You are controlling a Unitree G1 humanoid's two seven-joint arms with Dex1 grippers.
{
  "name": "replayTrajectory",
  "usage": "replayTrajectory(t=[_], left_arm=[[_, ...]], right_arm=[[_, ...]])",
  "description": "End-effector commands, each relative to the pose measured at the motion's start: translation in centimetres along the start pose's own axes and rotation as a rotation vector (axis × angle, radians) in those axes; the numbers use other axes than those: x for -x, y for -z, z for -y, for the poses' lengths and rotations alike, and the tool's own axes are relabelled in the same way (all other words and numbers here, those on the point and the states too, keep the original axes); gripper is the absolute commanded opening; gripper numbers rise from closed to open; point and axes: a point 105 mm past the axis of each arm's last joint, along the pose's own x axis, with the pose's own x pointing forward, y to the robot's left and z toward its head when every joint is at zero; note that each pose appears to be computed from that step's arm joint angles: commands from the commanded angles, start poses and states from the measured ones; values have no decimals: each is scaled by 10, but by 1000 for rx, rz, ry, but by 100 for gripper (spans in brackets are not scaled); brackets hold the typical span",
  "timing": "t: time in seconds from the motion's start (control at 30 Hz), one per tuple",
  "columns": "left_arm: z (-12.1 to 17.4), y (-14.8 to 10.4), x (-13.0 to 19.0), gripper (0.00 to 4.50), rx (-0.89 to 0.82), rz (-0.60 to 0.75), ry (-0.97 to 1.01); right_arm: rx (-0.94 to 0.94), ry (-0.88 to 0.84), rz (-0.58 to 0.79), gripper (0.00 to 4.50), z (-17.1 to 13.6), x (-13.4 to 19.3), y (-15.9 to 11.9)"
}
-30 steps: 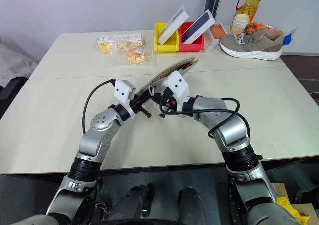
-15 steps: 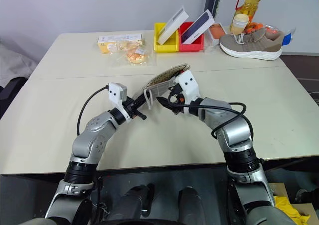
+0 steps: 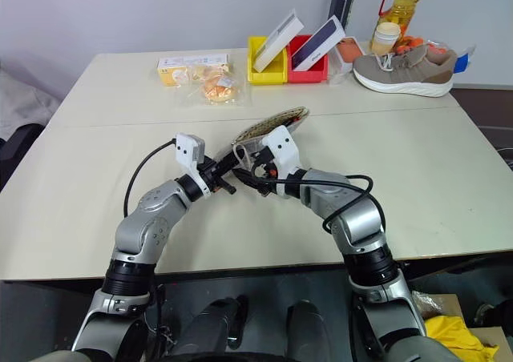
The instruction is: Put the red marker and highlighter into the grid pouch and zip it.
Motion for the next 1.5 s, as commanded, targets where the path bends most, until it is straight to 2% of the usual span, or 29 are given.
replayTrajectory(t=[0.03,0.1,0.23,0.33,0.53,0.67,0.8,0.9,0.93,1.0,1.13,1.17,1.4,1.5], left_arm=[[7,-17,-2,0,-27,55,27],[6,-18,-1,0,-29,56,24],[3,-19,0,0,-46,58,17],[-3,-22,2,0,-131,51,5],[-26,-26,17,0,-346,20,-28],[-38,-24,28,0,-404,-13,-40],[-46,-21,36,0,-407,-29,-57],[-47,-15,45,0,-348,-46,-49],[-49,-12,48,69,-328,-55,-55],[-51,-5,57,148,-300,-82,-68],[-61,3,80,351,-244,-102,-161],[-63,5,89,359,-221,-107,-185],[-87,18,151,359,-137,-155,-426],[-92,19,163,359,-167,-166,-484]], right_arm=[[14,1,36,90,-1,-1,-10],[21,14,36,2,2,0,-11],[50,50,36,2,11,5,-13],[106,120,36,2,27,15,-21],[236,340,24,2,84,64,-44],[289,466,-1,2,116,97,-54],[315,505,-33,2,127,110,-53],[300,390,-103,2,112,106,-34],[289,337,-119,57,103,103,-27],[248,270,-125,135,91,98,-16],[222,227,-140,341,83,100,5],[216,218,-139,393,81,102,12],[142,219,-47,393,81,125,35],[112,252,-6,393,87,129,35]])
